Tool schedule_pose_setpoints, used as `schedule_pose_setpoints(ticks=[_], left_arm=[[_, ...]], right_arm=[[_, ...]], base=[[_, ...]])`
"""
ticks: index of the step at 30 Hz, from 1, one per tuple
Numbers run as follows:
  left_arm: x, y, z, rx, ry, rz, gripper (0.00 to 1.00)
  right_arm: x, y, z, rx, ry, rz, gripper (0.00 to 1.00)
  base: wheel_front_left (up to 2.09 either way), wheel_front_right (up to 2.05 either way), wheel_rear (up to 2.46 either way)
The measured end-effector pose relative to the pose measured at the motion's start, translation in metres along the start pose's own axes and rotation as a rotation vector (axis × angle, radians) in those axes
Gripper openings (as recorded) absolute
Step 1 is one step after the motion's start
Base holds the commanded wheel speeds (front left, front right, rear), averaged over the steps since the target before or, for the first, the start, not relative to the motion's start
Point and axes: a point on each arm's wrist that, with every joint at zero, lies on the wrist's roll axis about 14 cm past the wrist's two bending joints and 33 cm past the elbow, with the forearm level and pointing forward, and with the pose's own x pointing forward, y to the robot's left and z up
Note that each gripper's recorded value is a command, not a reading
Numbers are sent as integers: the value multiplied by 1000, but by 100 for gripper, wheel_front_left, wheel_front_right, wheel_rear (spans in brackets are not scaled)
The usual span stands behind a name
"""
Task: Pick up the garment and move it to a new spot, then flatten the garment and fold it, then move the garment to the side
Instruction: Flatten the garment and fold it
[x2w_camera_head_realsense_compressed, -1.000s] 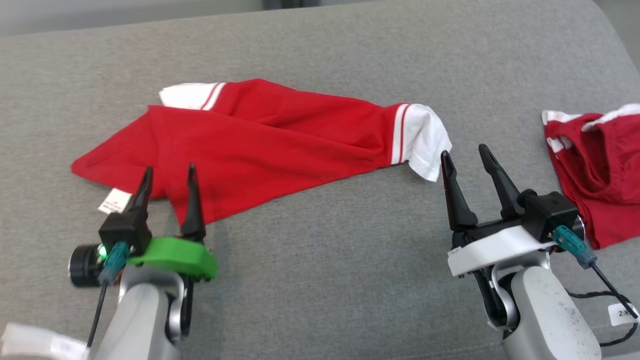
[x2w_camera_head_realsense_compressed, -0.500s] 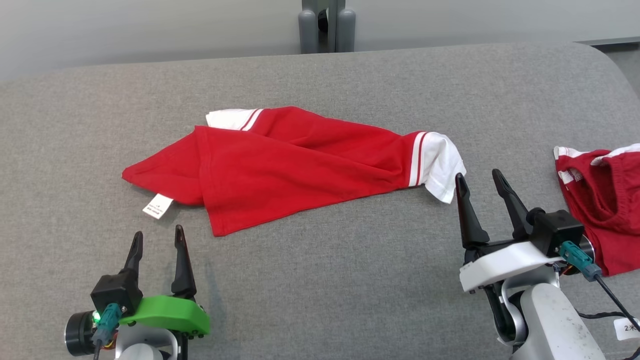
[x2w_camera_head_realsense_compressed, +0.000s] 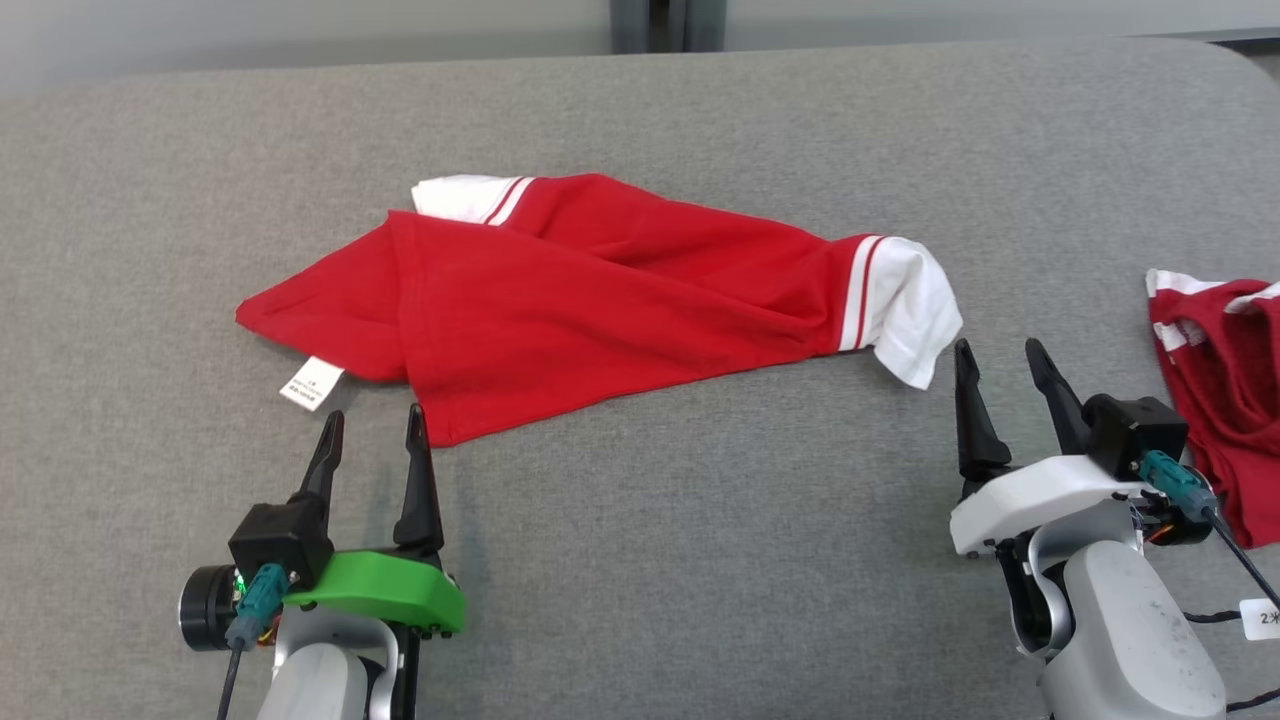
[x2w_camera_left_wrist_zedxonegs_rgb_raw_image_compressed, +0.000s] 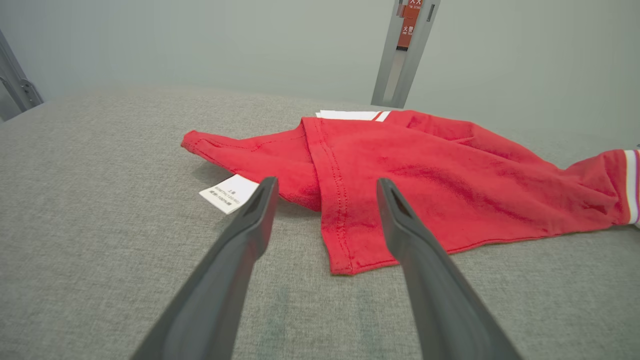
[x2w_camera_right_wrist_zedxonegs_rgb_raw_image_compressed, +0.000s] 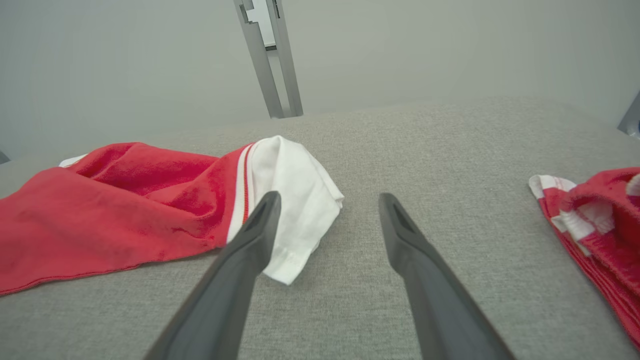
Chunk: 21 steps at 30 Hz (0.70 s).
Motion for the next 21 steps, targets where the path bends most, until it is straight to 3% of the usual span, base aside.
schedule_pose_setpoints(ticks=[13, 14, 16, 17, 19, 21], left_arm=[[7, 20, -21, -17, 56, 57, 100], [8, 20, -21, -16, 57, 58, 100], [9, 22, -24, -17, 64, 61, 100], [10, 22, -25, -17, 67, 62, 100], [10, 23, -26, -17, 70, 64, 100], [10, 23, -27, -16, 72, 66, 100]], right_arm=[[23, 24, -58, 92, 156, 47, 100], [23, 25, -61, 93, 163, 50, 95], [25, 27, -66, 101, 175, 54, 62], [25, 28, -67, 101, 178, 59, 51], [28, 31, -68, 101, 180, 65, 50], [29, 32, -70, 108, 183, 66, 60]], base=[[0, 0, 0], [0, 0, 0], [0, 0, 0], [0, 0, 0], [0, 0, 0], [0, 0, 0]])
